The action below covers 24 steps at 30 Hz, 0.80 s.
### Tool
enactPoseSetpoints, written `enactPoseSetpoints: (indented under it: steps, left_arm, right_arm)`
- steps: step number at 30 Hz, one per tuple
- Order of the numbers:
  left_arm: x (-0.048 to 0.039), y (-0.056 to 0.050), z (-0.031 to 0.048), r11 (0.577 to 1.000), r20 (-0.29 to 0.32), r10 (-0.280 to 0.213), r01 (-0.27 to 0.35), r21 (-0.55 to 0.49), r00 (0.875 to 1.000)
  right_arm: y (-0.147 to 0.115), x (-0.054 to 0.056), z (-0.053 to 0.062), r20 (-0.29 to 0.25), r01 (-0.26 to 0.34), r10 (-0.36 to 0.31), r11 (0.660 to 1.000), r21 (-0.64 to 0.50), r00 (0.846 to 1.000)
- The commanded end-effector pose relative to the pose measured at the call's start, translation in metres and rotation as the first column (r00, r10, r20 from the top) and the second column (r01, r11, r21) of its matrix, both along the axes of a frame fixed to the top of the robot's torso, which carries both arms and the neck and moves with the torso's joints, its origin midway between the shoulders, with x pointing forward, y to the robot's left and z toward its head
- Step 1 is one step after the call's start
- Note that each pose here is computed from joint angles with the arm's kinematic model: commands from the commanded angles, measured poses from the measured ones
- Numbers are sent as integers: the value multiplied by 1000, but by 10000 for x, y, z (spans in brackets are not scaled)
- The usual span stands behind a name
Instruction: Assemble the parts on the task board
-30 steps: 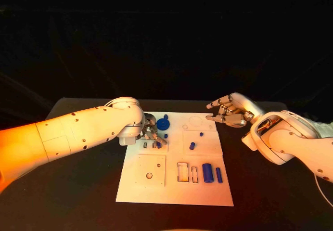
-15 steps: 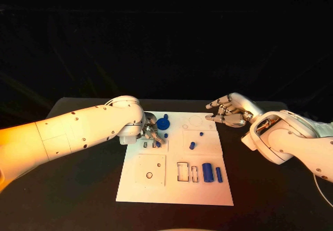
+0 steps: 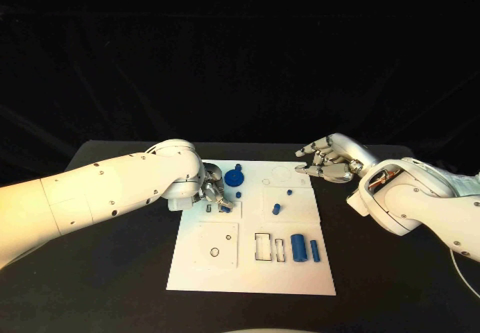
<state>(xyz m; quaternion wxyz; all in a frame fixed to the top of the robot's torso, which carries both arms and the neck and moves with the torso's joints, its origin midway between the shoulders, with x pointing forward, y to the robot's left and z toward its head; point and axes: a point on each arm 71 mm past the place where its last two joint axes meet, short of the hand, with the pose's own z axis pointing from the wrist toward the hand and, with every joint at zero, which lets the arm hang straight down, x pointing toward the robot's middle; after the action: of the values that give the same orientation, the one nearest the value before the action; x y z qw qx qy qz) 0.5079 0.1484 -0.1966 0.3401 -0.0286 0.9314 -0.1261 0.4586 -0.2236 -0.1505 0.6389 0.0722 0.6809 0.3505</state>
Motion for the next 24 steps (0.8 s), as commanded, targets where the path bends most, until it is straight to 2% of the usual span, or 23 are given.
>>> enactPoseSetpoints:
  steps: [1, 7, 11, 15, 24]
  left_arm:
    - [-16, 26, 36, 998, 17, 41, -40, -56, 999]
    - [-47, 181, 84, 988, 76, 117, -108, -111, 990]
    - [-84, 239, 70, 981, 112, 150, -135, -136, 982]
    - [-128, 260, 38, 980, 149, 160, -139, -141, 976]
    - [-184, 242, -66, 987, 218, 148, -128, -101, 965]
  right_arm:
    - [6, 0, -11, -6, -7, 7, 1000, -12, 1000]
    - [-3, 7, -20, -8, -2, 2, 1000, -12, 1000]
    - [-17, 7, -22, -9, 1, -2, 1000, -12, 1000]
    - [-22, 7, -23, -10, 3, -3, 1000, -12, 1000]
    - [-30, 9, -25, -11, 7, -7, 1000, -14, 1000]
